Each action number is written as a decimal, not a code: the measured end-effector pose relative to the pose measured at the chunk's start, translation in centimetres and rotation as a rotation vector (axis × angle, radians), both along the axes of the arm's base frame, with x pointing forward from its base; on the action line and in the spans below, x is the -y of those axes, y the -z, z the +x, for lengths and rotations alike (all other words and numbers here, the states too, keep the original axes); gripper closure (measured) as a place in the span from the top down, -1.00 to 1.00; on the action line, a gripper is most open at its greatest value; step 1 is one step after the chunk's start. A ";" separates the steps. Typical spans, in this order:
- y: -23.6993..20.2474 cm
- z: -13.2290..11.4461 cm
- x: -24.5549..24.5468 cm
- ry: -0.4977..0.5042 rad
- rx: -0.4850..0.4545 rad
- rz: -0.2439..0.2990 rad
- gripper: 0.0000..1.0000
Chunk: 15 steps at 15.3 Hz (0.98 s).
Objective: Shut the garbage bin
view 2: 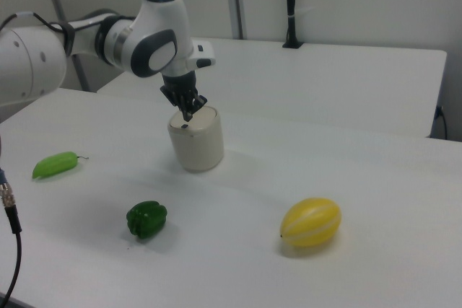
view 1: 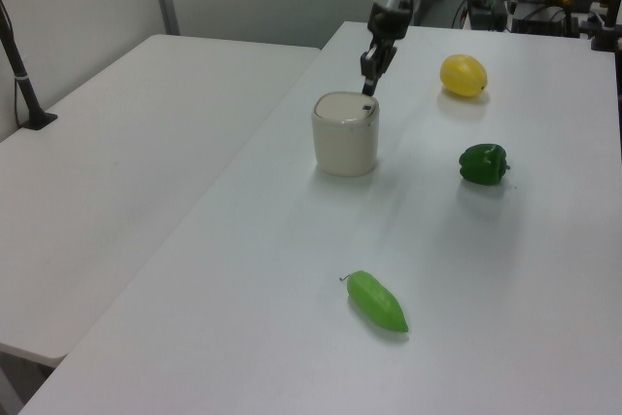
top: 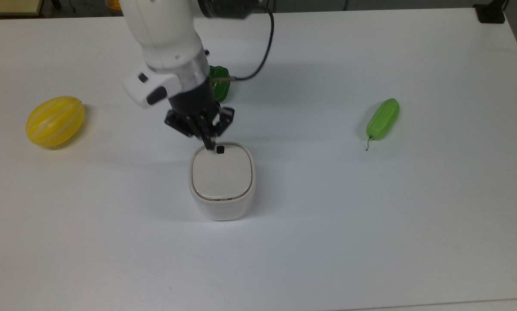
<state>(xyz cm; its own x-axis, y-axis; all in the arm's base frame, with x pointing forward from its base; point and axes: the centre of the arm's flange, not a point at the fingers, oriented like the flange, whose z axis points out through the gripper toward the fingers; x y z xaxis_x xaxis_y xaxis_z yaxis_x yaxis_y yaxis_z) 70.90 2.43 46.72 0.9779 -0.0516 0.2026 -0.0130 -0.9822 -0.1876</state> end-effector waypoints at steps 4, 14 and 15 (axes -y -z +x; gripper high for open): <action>-4.1 -3.6 2.4 -0.023 -0.147 -0.030 -0.76; -10.4 -12.1 4.7 -0.047 -0.265 -0.153 0.44; -10.6 -13.0 4.6 -0.050 -0.268 -0.156 0.66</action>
